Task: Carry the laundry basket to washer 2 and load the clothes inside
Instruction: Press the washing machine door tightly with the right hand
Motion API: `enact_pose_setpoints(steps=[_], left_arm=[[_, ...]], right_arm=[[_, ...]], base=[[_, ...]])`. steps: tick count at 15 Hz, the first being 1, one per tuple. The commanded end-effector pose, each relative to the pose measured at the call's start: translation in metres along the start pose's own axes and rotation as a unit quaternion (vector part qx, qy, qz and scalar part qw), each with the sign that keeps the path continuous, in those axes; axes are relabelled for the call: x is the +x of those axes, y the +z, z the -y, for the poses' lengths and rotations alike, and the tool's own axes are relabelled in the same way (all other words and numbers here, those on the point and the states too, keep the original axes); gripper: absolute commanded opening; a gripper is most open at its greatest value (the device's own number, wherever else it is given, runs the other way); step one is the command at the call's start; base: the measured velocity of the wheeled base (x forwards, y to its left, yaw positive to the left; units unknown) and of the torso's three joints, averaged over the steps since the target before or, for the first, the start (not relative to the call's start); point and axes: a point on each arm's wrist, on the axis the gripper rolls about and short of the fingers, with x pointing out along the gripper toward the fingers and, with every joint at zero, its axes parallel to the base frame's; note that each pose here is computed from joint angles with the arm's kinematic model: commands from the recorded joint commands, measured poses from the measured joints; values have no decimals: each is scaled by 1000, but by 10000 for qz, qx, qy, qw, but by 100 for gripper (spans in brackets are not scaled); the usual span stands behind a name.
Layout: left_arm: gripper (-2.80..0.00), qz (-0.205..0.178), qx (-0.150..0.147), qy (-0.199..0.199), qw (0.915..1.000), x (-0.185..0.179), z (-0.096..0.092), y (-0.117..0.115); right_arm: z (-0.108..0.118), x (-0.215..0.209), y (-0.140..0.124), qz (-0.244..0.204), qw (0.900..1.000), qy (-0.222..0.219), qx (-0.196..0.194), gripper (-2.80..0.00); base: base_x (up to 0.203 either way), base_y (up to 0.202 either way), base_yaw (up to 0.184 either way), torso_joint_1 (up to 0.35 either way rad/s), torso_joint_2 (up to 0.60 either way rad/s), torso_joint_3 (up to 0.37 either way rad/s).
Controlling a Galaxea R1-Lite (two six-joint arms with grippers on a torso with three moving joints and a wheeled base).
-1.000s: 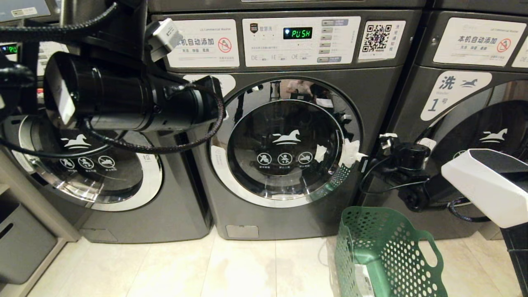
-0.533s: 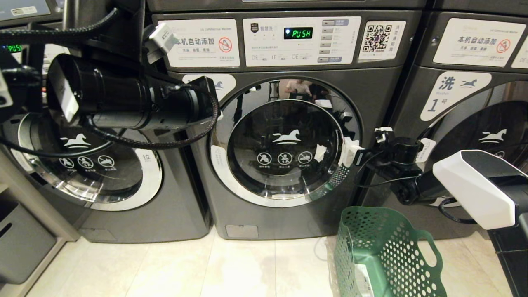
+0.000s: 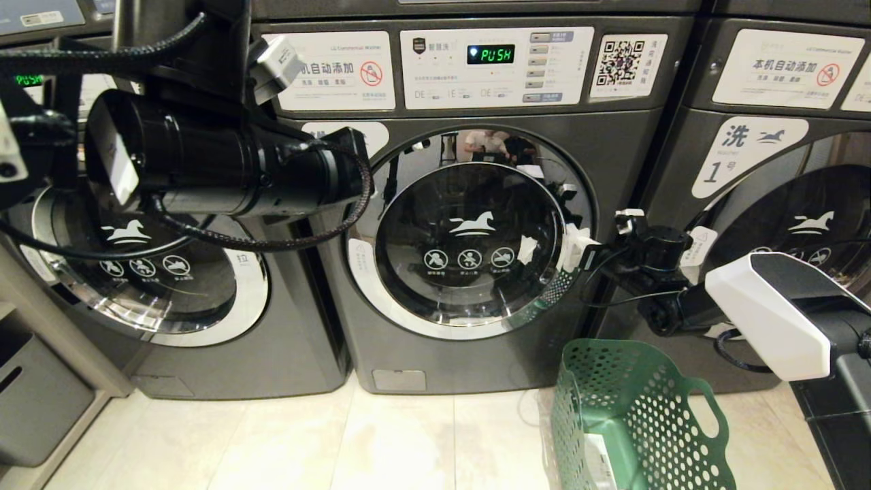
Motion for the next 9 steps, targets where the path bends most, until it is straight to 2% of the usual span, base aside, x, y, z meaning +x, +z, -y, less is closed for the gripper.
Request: enact_pose_setpoints(steps=[1,4,6,9], left_arm=[[-280,-5,-7,11,10000,1,0,0],[-280,2,-8,7,10000,0,0,0],[-280,46,-18,-11,10000,-7,0,2],[-280,163,-59,-48,9998,-23,-3,5]], right_arm=[[0,3,-10,-34,10000,30,16,-280],[-3,-7,-6,-199,9998,-30,45,-280],[-15,-35,21,-426,9990,-24,115,-280],[-45,-107,64,-946,9951,124,264,-280]], base=[[0,0,0,0,0,0],[0,0,0,0,0,0],[0,0,0,0,0,0],[0,0,0,0,0,0]])
